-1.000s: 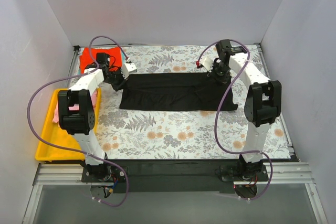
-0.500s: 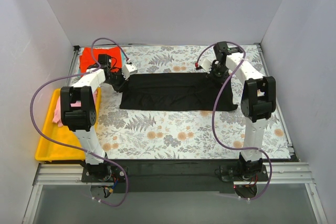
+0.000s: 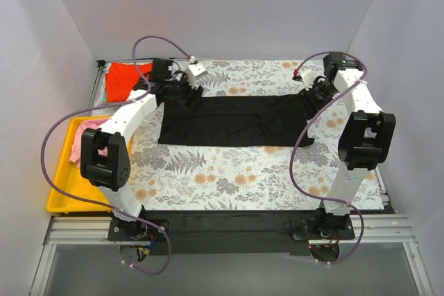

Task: Fold and stack the t-shirts
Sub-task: Fold the tshirt

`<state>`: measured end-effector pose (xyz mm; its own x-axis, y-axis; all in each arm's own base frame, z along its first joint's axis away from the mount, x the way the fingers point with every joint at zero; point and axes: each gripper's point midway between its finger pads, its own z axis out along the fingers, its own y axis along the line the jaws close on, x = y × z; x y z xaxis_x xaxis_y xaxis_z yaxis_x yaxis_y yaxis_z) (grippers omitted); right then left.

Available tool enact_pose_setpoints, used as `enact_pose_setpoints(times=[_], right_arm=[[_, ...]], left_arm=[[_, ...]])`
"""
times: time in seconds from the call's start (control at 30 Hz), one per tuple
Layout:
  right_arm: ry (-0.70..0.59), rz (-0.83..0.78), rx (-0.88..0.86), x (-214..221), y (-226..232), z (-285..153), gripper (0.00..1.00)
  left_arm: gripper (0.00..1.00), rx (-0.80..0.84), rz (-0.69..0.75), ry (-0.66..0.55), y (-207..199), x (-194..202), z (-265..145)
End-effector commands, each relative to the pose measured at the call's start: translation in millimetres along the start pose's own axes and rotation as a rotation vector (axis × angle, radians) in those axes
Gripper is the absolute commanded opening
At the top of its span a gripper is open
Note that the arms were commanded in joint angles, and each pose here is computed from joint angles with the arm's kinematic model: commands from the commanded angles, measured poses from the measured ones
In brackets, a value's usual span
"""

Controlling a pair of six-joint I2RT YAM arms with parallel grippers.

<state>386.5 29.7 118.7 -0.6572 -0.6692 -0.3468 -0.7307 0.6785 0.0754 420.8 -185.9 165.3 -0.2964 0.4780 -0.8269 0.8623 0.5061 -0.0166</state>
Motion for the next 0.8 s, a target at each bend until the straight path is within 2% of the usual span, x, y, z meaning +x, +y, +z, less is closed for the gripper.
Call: enact_pose_setpoints(times=[0.0,0.13,0.2,0.23,0.47,0.53,0.67,0.77], right_arm=[[-0.015,0.169,-0.136,24,33,-7,0.45],[0.025,0.236,-0.201,47,48,11,0.43],[0.033,0.266,-0.204,56,47,21,0.43],[0.038,0.289,-0.199,60,44,25,0.42],[0.076,0.325,-0.199,80,39,51,0.38],[0.082,0.330,-0.187,84,36,57,0.34],[0.097,0.352,-0.176,94,30,62,0.13],[0.099,0.362,-0.171,99,27,63,0.02]], left_arm=[[0.52,0.052,-0.014,-0.116,-54,-57,25],[0.52,0.136,0.005,-0.119,-110,-77,78],[0.52,0.116,0.011,-0.082,-119,-69,107],[0.52,0.125,0.037,-0.098,-135,-78,119],[0.52,0.093,0.079,-0.042,-160,-60,191],[0.52,0.085,0.094,-0.032,-165,-58,202],[0.50,0.070,0.129,-0.012,-172,-50,225],[0.49,0.063,0.173,-0.007,-181,-48,236]])
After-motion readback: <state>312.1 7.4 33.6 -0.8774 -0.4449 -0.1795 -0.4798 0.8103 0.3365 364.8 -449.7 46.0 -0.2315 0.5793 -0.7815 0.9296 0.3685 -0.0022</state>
